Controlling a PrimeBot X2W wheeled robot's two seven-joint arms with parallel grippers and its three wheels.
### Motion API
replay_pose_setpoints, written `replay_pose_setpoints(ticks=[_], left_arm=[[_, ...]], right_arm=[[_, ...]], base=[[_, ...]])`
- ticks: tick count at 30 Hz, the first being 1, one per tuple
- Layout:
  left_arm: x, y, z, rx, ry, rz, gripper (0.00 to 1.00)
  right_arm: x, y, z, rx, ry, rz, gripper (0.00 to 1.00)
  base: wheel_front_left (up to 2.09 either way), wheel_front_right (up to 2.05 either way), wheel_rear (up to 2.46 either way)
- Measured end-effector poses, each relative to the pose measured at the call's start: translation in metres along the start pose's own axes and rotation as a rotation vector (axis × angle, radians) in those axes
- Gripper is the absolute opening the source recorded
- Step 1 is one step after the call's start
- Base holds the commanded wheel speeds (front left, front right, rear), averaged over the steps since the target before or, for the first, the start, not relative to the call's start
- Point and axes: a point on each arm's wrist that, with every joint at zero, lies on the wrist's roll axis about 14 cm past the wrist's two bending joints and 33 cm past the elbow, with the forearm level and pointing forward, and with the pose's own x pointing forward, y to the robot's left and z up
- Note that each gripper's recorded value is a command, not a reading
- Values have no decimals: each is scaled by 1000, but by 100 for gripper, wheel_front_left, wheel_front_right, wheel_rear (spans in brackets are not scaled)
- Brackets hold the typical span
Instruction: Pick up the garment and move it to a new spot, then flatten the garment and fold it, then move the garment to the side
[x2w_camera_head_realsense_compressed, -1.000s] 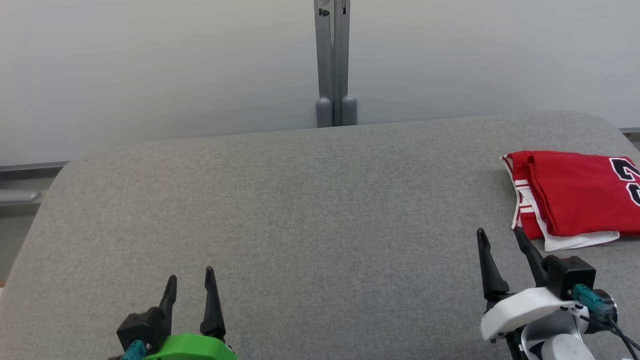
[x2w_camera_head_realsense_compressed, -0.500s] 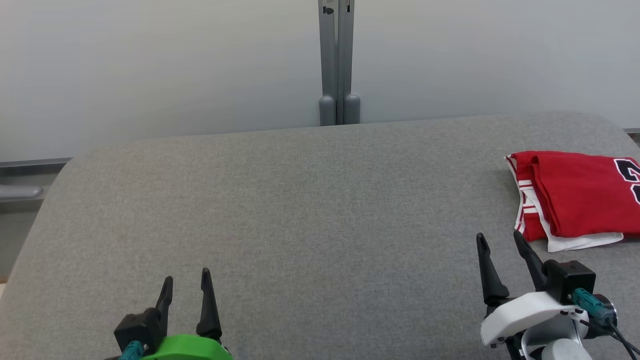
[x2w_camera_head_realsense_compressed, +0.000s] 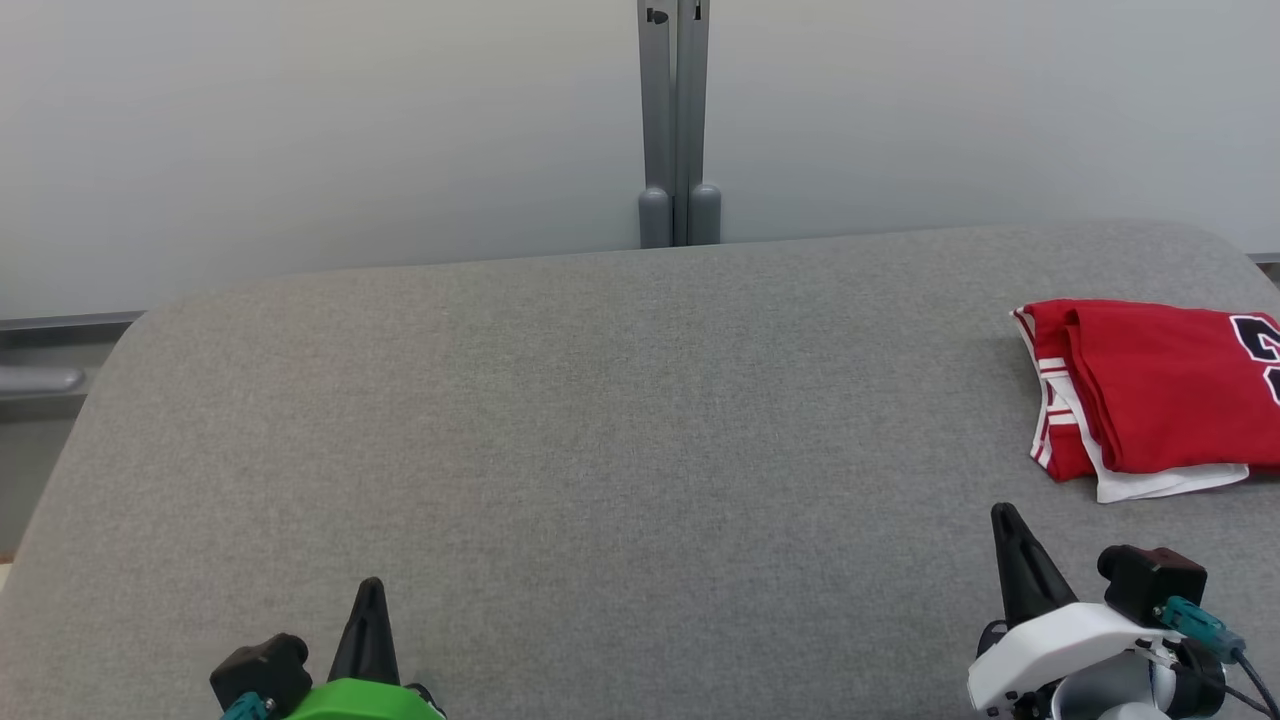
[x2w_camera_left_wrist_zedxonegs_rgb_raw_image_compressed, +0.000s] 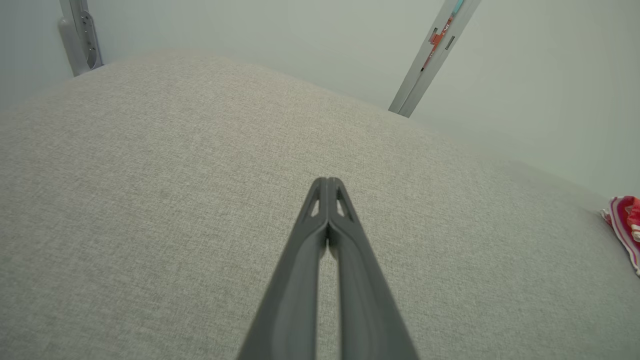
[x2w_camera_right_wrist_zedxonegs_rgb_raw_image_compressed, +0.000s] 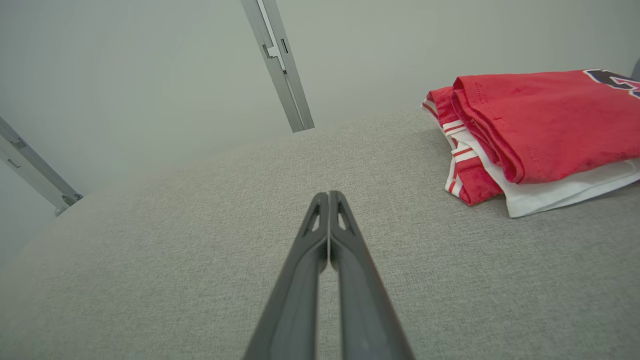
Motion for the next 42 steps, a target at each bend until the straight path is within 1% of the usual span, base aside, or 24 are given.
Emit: replay_pose_setpoints(ticks=[10, 20, 42], left_arm=[[4, 9, -1, -168, 35, 32, 0], [11, 13, 5, -318, 45, 39, 0], [22, 16, 19, -588, 38, 23, 0]], right_arm=[[2, -6, 0, 178, 4, -30, 0], [7, -10, 3, 340, -3, -47, 0], [15, -16, 7, 634, -11, -67, 0]], base=[[0, 0, 0], [0, 0, 0], [0, 0, 0]])
